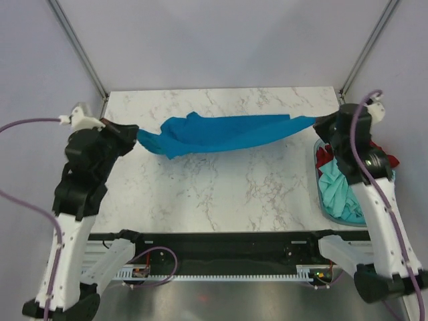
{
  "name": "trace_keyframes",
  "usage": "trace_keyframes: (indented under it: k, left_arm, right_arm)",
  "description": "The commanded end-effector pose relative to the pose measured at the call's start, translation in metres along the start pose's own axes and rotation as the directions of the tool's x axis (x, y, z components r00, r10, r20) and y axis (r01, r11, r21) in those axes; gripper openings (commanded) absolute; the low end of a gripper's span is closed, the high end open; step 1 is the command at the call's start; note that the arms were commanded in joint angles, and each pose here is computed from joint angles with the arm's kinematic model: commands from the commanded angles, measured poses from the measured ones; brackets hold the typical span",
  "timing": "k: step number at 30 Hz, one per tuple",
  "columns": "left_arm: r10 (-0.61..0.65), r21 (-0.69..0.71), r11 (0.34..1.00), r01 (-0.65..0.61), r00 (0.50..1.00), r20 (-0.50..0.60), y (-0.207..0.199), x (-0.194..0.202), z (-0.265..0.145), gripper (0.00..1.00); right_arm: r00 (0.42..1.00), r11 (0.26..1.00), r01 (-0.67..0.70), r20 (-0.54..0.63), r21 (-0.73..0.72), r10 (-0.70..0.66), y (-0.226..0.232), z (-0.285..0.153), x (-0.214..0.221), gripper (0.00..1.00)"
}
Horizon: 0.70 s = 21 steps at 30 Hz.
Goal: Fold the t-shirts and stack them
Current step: Flatten the tshirt out
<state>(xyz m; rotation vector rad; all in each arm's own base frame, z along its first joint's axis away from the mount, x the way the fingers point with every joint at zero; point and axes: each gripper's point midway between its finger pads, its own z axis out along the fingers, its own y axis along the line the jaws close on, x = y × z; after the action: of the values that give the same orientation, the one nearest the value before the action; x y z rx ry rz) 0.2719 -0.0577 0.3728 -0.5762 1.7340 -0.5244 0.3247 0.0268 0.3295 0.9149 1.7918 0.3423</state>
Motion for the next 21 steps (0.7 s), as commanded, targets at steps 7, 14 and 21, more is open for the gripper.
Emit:
trace_keyframes:
  k: [7,14,21]
  left_arm:
    - [-0.24,0.42,0.893,0.165,0.962,0.133,-0.067,-0.065,-0.162,0.02]
    - [-0.216,0.438,0.89,0.13,0.964,0.153,-0.08,-0.083,-0.184,0.02]
    - [-0.052,0.185,0.982,0.024,0.987,0.15,-0.07,-0.088,-0.077,0.02]
  right_arm:
    - [0.983,0.938,-0.104,0.111,-0.33,0.148,0.008,-0.174,-0.06,0.0]
    - [0.969,0.893,-0.13,0.137,-0.43,0.207,0.028,-0.213,-0.088,0.0]
    - [0.991,0.896,-0.069,0.073,-0.438,0.113,0.088,-0.108,-0.069,0.0]
